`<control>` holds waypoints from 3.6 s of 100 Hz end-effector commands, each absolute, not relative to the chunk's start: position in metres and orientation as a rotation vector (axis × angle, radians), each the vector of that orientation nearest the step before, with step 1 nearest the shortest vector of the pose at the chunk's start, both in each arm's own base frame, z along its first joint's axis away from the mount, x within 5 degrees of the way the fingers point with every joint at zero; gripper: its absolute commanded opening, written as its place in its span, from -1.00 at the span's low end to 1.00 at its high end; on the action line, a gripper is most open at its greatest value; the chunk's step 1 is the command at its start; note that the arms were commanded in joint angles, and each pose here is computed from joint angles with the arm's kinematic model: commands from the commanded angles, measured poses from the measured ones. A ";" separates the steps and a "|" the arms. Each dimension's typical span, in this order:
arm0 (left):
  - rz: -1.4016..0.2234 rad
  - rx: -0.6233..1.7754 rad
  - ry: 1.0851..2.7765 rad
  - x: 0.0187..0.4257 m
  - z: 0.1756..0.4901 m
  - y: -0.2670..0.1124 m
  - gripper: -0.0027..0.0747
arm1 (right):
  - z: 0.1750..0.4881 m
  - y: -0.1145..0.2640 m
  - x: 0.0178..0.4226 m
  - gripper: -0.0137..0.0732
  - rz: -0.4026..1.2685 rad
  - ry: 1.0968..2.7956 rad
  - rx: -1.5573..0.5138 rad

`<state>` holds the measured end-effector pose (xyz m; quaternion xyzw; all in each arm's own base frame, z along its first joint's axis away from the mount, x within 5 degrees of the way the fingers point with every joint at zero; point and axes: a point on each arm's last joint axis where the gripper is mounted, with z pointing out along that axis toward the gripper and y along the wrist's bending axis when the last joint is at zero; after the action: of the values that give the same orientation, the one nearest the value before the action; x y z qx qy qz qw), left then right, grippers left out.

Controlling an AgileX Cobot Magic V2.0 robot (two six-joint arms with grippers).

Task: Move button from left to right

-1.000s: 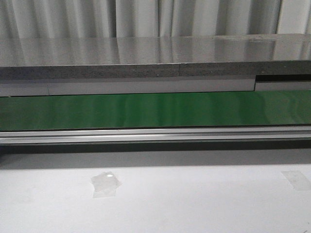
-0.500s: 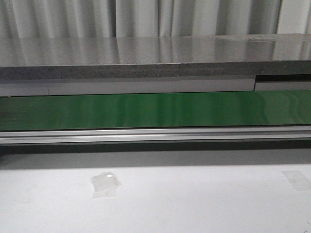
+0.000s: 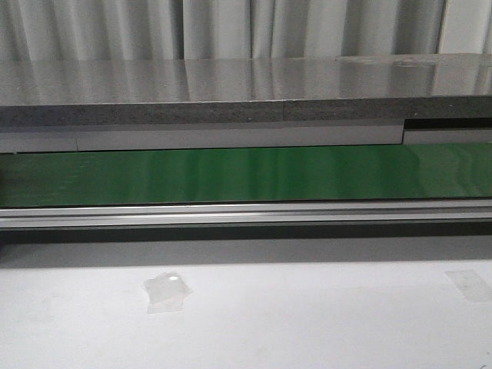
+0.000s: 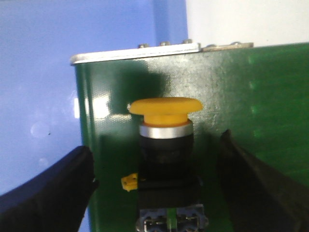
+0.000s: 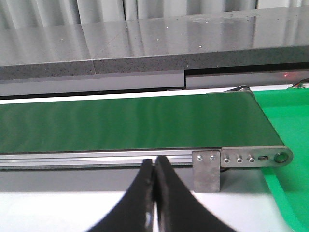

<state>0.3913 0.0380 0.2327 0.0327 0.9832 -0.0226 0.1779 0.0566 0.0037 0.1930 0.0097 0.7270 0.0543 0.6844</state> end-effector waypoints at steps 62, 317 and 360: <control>-0.161 0.121 2.203 0.320 0.361 0.013 0.39 | 0.207 0.004 0.054 -0.84 0.117 1.508 0.010; -0.077 0.104 1.548 0.100 0.313 -0.012 -0.98 | 0.250 0.004 0.050 -0.84 0.172 1.458 0.050; -0.077 0.104 1.548 0.100 0.313 -0.012 -0.98 | 0.328 0.008 0.092 -0.84 0.157 1.909 0.048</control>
<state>0.0992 -0.0139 0.2973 0.0651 0.7305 -0.0370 0.6788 0.0773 0.0072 0.3048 0.0216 0.8092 0.0682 0.5832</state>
